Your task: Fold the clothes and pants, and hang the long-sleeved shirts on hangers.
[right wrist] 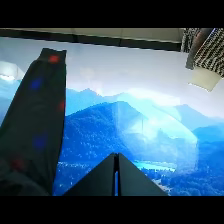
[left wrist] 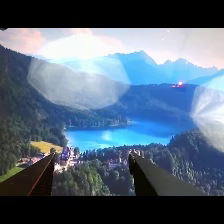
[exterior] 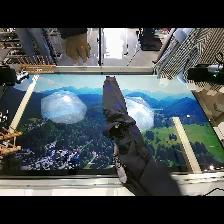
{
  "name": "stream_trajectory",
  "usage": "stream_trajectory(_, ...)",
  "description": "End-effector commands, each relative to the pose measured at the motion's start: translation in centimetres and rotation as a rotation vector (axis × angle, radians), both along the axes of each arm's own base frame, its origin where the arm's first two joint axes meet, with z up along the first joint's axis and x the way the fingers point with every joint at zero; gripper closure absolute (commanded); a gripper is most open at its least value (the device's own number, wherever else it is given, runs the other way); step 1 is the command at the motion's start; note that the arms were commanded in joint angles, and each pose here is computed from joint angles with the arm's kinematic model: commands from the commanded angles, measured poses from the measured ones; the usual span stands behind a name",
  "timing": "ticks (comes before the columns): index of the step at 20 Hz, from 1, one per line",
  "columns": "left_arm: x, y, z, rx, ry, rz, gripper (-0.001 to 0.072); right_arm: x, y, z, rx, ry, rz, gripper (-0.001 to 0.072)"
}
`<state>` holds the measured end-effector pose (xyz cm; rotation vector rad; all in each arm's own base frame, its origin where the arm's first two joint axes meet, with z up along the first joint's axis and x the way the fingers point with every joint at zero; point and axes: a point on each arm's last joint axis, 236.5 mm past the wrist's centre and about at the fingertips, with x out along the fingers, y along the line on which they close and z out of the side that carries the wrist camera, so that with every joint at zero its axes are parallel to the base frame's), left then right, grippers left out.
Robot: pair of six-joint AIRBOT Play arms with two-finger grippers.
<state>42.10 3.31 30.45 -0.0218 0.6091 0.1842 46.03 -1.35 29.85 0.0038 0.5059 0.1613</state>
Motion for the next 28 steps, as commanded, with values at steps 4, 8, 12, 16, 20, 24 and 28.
stream_trajectory(4, 0.0, 0.0, 0.1, 0.0, -0.001, 0.001, 0.0245, 0.0, 0.1, 0.0, 0.0, 0.001, 0.001, 0.0693)
stream_trajectory(8, 0.0, 0.0, 0.1, 0.0, -0.002, 0.0, 0.0245, 0.0, 0.1, 0.0, 0.0, 0.001, 0.001, 0.0693)
stream_trajectory(12, 0.0, 0.0, 0.1, 0.0, -0.001, 0.001, 0.0245, 0.0, 0.1, 0.0, 0.0, 0.001, 0.001, 0.0693)
stream_trajectory(16, 0.0, 0.0, 0.1, -0.001, -0.002, 0.0, 0.0245, 0.0, 0.1, 0.0, 0.0, 0.001, 0.001, 0.0693)
stream_trajectory(20, 1.9, -2.9, 0.9, -0.132, -0.08, -0.059, 0.0258, 0.0, 2.8, 1.3, 0.326, 0.02, -0.037, 0.0692)
stream_trajectory(24, 0.2, -10.3, -4.9, -0.4, 0.192, -0.227, 0.0308, -2.8, 10.2, 0.7, 0.469, 0.155, 0.186, 0.0692)
stream_trajectory(28, -4.9, -14.5, -14.9, -0.428, 0.72, -0.34, 0.0305, -2.9, 12.7, 0.8, 0.45, 0.148, 0.23, 0.0691)
